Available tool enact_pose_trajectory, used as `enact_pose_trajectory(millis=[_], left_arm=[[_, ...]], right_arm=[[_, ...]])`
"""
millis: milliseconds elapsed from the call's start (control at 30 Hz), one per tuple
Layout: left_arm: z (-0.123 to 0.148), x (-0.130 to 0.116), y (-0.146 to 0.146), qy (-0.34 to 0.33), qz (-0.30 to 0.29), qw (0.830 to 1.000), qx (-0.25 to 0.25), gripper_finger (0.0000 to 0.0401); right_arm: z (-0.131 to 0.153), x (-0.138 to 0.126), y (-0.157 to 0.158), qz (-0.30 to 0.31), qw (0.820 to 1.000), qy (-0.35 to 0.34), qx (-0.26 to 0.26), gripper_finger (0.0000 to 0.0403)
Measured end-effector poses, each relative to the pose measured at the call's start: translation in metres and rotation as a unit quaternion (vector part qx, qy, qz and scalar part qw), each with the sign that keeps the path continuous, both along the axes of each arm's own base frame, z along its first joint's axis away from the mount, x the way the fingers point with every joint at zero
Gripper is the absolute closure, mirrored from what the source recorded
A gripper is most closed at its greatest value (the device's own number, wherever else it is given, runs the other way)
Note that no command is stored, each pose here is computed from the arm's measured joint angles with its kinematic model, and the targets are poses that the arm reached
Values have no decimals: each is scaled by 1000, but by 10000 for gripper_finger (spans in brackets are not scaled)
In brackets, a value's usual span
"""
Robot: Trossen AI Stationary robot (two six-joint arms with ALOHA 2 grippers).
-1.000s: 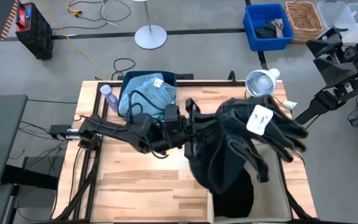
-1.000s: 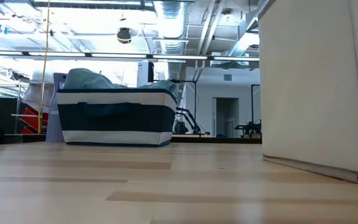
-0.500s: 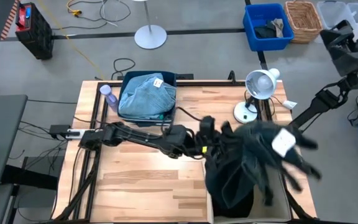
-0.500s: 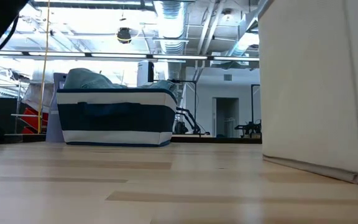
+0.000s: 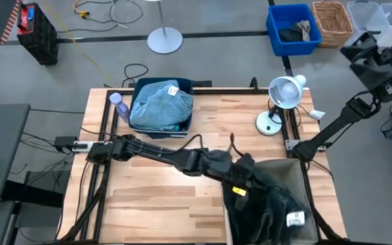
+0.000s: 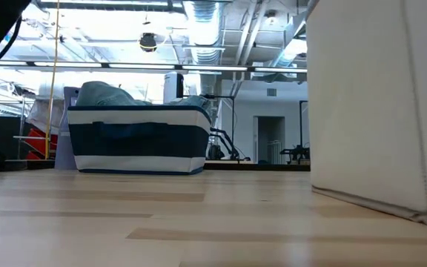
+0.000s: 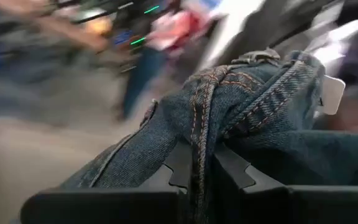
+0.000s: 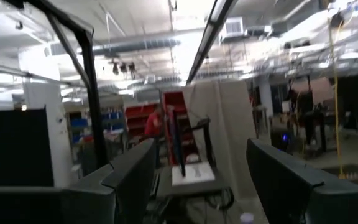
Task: Sort clothes
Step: Put the black pants into the white laundry organizer
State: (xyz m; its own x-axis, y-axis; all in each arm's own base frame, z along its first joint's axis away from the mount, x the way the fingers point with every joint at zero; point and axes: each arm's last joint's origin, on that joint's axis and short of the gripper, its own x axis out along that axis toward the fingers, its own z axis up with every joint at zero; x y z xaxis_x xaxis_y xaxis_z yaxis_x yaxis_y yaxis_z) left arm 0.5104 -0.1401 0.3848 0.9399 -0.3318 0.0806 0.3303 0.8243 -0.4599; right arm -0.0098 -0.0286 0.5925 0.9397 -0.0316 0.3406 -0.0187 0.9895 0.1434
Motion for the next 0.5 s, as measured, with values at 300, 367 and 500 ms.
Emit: enact_pose_trajectory(millis=[300,367,500], left_arm=[[-29,-5,-4,133,104,976,135,378],[-34,-7,-3,154,121,967,163,378],[-40,-9,1,189,148,955,173,327]], right_arm=[[-20,11,8,25,995,95,27,133],[-24,16,12,27,993,111,30,133],[-34,30,22,26,990,138,19,133]])
